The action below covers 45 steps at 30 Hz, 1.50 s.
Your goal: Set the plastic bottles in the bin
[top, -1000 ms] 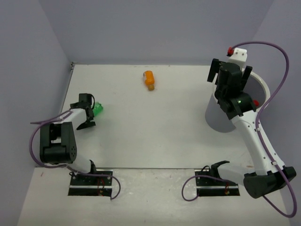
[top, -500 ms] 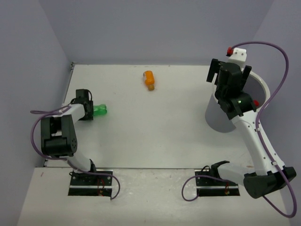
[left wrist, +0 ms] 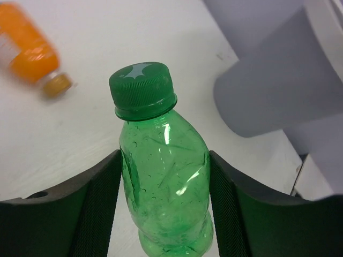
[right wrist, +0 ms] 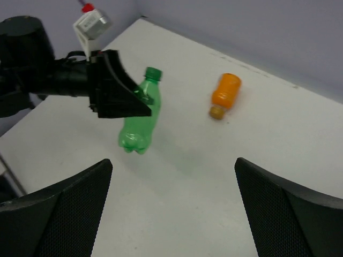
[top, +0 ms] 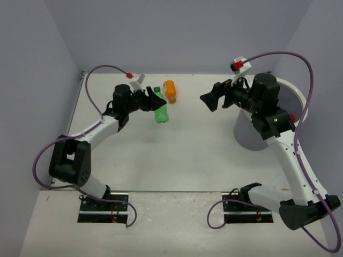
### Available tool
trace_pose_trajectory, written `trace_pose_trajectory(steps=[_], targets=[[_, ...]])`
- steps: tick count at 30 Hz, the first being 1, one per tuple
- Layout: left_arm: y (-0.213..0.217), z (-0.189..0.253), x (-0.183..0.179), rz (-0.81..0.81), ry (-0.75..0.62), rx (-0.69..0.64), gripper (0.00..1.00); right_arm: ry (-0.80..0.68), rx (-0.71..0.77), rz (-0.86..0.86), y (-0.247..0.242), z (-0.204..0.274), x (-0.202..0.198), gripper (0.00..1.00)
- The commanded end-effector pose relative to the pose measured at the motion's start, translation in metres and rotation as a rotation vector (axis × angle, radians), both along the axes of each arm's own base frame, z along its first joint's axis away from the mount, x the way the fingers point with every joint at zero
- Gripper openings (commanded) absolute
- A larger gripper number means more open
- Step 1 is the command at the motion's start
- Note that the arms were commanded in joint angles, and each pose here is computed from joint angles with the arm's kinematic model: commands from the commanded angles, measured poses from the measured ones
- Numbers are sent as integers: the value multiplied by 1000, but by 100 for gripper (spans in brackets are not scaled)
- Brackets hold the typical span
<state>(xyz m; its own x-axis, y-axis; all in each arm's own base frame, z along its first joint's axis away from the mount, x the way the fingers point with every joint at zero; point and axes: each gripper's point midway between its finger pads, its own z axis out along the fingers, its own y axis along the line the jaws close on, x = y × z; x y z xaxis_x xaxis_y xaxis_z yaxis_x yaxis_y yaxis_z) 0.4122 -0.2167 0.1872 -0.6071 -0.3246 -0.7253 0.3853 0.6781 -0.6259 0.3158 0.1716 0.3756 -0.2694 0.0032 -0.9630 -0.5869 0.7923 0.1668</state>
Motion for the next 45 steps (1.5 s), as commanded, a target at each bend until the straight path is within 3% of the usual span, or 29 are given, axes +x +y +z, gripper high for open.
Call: trace_pose_trajectory(steps=[1, 6, 13, 22, 29, 34, 41, 43, 45], targets=[[-68, 83, -75, -428, -551, 63, 4, -70, 60, 392, 51, 29, -50, 99], [-106, 101, -125, -576, -704, 84, 3, -45, 58, 460, 63, 27, -58, 99], [-128, 120, -150, -630, -767, 40, 0, -42, 51, 610, 87, 25, -83, 99], [-131, 154, -179, -612, -862, -19, 0, 0, 23, 458, 82, 18, -54, 97], [-124, 170, -181, -565, -883, -35, 0, -10, 29, 484, 81, 23, -66, 85], [-125, 174, -183, -567, -882, -42, 0, -44, 59, 528, 83, 30, -78, 56], [-137, 176, -195, -614, -891, -48, 0, -11, 79, 609, 93, 29, -85, 53], [-137, 179, -195, -608, -889, -51, 0, 1, 74, 615, 94, 27, -85, 45], [-137, 182, -196, -605, -888, -58, 0, -3, 71, 605, 93, 28, -85, 30]])
